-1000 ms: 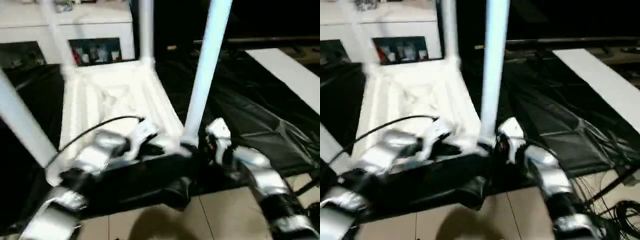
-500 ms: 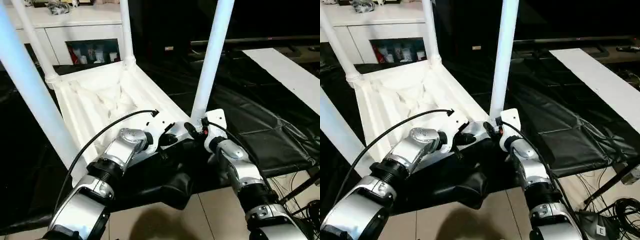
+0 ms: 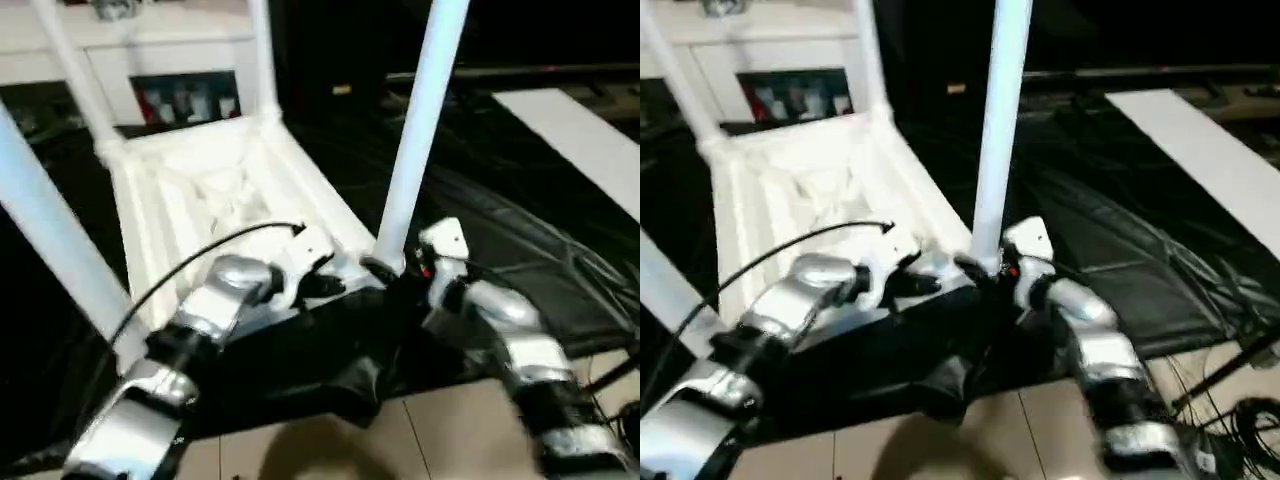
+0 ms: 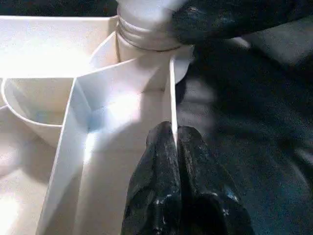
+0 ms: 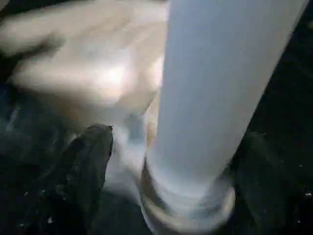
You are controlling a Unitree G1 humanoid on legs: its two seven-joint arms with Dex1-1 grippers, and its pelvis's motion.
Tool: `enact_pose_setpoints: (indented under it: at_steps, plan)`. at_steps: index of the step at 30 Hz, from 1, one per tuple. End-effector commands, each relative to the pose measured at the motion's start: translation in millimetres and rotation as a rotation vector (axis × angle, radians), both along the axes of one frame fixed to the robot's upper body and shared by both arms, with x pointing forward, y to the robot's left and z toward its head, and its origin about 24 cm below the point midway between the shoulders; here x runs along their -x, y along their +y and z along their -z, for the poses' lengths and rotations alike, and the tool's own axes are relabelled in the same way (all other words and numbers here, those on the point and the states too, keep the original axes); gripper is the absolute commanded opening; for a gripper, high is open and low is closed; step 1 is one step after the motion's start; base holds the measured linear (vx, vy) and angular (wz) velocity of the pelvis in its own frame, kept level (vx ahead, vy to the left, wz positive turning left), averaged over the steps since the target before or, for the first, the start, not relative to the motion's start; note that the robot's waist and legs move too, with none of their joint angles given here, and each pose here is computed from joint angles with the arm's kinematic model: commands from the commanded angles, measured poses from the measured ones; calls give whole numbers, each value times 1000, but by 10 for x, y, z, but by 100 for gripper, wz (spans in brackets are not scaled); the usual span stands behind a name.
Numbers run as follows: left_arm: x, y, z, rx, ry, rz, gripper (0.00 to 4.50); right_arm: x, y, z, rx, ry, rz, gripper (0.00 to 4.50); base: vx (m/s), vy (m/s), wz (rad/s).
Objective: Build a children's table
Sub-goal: Rotate leg to tighten
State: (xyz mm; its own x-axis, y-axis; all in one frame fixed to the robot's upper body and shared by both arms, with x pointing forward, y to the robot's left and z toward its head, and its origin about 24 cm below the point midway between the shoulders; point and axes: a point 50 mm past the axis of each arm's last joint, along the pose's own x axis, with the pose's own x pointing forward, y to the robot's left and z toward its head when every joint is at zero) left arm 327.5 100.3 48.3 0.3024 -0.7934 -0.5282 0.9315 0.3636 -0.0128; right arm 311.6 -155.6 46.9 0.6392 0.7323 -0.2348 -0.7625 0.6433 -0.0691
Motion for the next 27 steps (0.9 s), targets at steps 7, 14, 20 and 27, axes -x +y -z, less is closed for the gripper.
enact_pose_setpoints:
  at_steps: [7,14,20,27]
  plan:
    - [310,96,-11,24,101,308,0,226,-16,-1,94,41,-307,391,0,0,0]
    - [362,170,-28,9,120,323,0,266,-50,-22,96,70,-351,391,0,0,0]
    - [371,193,-33,5,123,313,0,286,-48,-13,89,102,-388,332,0,0,0]
    - [388,219,-33,2,130,307,0,263,-47,-16,90,111,-400,278,0,0,0]
